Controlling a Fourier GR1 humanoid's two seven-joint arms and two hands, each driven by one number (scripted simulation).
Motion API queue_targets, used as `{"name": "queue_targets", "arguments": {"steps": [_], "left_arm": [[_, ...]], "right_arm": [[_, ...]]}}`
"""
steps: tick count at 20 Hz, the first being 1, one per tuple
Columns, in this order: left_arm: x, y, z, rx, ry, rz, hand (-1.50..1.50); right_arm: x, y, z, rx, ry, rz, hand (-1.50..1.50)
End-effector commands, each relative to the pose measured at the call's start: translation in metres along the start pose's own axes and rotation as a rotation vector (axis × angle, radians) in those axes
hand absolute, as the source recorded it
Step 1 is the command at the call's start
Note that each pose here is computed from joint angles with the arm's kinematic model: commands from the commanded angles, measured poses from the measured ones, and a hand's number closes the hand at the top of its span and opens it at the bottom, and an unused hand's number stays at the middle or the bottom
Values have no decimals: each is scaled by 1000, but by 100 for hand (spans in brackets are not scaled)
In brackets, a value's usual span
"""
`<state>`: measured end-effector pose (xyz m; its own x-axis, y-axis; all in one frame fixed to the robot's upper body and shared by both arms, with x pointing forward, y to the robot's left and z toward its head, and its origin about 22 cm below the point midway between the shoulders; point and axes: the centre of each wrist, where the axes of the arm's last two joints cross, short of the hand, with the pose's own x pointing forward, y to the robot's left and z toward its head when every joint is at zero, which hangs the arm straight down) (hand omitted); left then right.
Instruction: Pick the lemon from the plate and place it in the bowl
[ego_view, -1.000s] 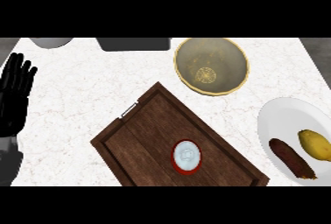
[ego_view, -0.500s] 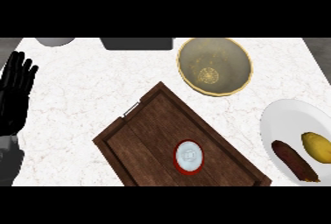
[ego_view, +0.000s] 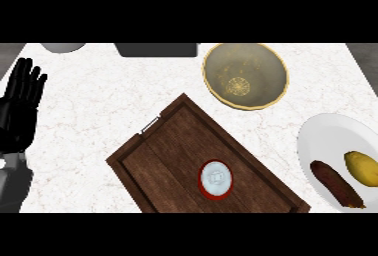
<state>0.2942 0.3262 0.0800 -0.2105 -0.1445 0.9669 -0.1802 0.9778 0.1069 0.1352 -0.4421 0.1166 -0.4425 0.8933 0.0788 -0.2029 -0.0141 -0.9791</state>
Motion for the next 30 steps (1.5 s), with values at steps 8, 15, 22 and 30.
{"name": "queue_targets", "arguments": {"steps": [8, 15, 22, 30], "left_arm": [[18, -5, -15, -7, 1, -9, 0], [-9, -1, 7, 3, 9, -9, 0], [-8, -2, 0, 7, 4, -12, 0], [0, -12, -8, -1, 18, -8, 0]], "right_arm": [[-27, 13, -28, -3, -72, -20, -150], [-30, 58, -32, 30, -58, 9, -150], [-3, 55, -51, 17, -47, -12, -150], [-41, 71, -71, 68, 6, 0, -150]]}}
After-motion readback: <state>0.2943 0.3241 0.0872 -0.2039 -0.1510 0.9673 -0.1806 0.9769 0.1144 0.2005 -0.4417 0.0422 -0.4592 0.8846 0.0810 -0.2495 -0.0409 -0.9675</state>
